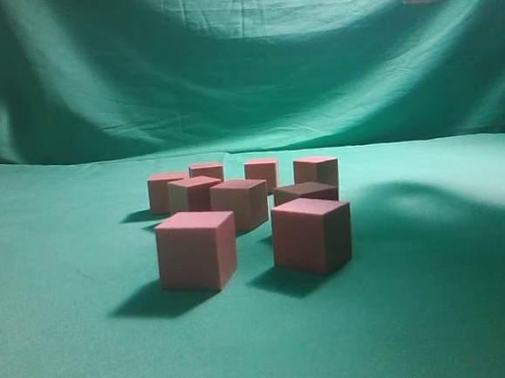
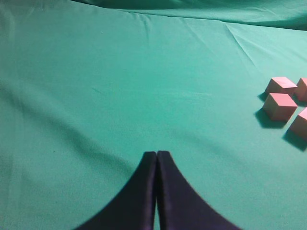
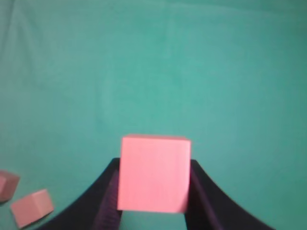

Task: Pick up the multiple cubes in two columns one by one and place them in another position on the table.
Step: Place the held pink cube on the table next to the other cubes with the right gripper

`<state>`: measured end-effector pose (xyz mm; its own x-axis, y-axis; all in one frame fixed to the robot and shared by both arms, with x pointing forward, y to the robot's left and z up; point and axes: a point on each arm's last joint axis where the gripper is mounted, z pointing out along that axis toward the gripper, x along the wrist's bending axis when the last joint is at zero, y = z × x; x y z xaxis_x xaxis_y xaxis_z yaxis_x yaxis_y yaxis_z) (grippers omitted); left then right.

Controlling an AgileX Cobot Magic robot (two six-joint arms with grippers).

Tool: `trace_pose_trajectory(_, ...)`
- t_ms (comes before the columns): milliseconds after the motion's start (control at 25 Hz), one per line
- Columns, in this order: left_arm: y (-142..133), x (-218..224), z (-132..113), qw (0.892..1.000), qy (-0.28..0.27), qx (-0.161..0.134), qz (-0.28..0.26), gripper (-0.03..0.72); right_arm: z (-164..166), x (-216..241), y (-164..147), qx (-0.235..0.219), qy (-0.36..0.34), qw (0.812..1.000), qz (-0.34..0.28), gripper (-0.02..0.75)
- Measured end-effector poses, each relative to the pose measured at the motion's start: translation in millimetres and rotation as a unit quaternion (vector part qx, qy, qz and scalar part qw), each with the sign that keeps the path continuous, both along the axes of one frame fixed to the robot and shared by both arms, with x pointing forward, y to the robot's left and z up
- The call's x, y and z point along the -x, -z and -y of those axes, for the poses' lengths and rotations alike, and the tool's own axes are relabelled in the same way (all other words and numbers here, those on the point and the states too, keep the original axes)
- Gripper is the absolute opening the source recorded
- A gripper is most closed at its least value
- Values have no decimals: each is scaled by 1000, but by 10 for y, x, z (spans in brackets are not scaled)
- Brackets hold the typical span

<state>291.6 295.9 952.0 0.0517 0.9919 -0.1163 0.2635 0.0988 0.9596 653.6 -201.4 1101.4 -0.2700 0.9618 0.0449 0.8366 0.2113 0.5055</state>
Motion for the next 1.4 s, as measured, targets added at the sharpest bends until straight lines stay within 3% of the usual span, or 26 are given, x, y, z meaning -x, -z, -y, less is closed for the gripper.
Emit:
trace_pose_trajectory(400,0,0,0,1000,0,0,0,0,-819,946,288,11,-134,991,-31,267)
trace_pose_trajectory(640,0,0,0,1000,0,0,0,0,-1454,1379,297,8,-235,972,-21,267)
trace_pose_trajectory(1000,0,0,0,1000,0,0,0,0,-2039,1888,297,-12,-331,944,13,267)
trace_pose_trajectory(1400,0,0,0,1000,0,0,0,0,-2424,2041,919,25,-368,928,-57,267)
